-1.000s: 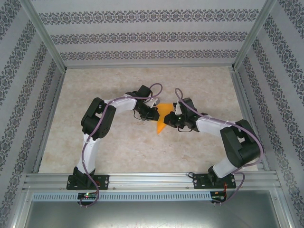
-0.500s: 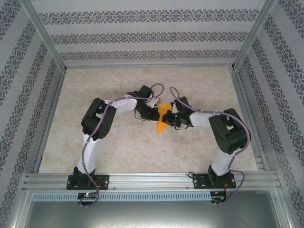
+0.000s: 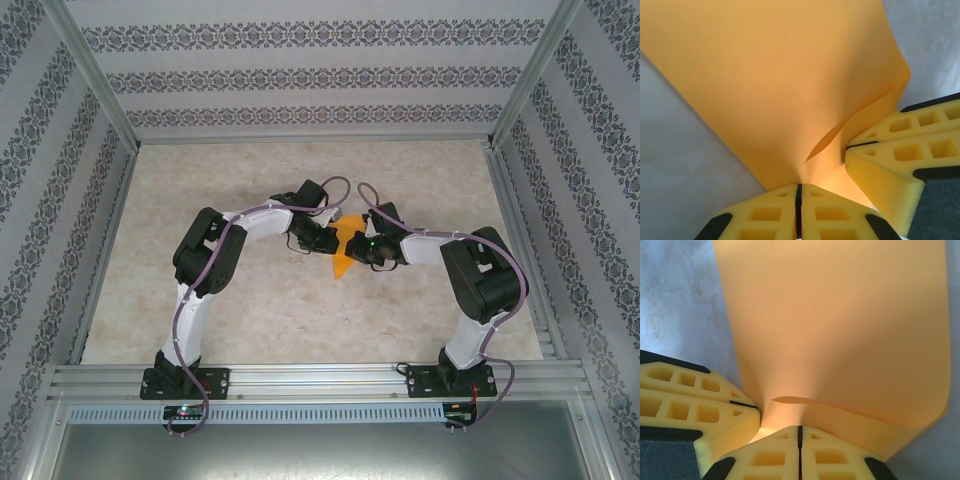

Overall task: Fold a paper plane with a square sheet of paper (pick it up from the middle)
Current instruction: Third fold the triangle at the center of the table.

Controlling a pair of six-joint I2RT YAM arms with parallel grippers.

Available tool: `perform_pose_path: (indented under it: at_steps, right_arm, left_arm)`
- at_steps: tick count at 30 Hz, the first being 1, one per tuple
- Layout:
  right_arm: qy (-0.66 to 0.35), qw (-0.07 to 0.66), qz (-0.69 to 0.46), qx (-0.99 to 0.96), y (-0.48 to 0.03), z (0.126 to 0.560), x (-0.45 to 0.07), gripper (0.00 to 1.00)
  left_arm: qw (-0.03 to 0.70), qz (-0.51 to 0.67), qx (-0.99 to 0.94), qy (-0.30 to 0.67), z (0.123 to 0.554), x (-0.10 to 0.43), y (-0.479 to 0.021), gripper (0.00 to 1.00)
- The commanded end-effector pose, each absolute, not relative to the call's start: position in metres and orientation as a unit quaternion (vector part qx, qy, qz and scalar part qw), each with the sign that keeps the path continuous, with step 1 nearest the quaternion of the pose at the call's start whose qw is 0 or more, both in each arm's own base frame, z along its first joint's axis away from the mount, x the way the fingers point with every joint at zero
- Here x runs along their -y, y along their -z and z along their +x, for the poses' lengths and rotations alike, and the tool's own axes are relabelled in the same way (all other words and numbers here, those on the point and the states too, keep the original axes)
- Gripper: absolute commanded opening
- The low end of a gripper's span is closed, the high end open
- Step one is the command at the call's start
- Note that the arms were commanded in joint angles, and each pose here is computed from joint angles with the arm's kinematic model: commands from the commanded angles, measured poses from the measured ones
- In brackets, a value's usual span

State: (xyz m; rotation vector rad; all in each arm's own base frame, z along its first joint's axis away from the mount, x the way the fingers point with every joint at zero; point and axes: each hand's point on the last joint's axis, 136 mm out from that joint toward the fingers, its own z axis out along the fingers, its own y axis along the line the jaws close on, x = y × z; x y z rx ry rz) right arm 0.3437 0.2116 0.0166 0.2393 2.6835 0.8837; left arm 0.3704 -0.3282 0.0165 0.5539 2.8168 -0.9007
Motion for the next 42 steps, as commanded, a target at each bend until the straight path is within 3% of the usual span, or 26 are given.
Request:
perform_pose_path:
  at_steps: [1,10,17,31,42]
  right_arm:
    - [-0.25,0.155,0.105,-0.95,0.001,0.342,-0.18,0.08]
    - [-0.325,0.18,0.072,-0.926,-0.046,0.343,-0.213,0.09]
    - [-0.327,0.166,0.071,-0.928,-0.033,0.35,-0.22,0.08]
    - [-0.282,0.141,0.111,-0.943,0.0,0.357,-0.18,0.08]
    - [-0.267,0.161,0.13,-0.941,-0.012,0.364,-0.153,0.08]
  left_arm:
    - [0.0,0.169,-0.974,0.154,0.346,0.271,0.07,0.11]
    - [-0.001,0.172,-0.973,0.152,0.345,0.272,0.072,0.11]
    - [0.0,0.175,-0.973,0.149,0.345,0.273,0.071,0.11]
    - [0.006,0.182,-0.976,0.12,0.341,0.26,0.078,0.11]
    - [0.008,0.18,-0.976,0.124,0.343,0.262,0.073,0.11]
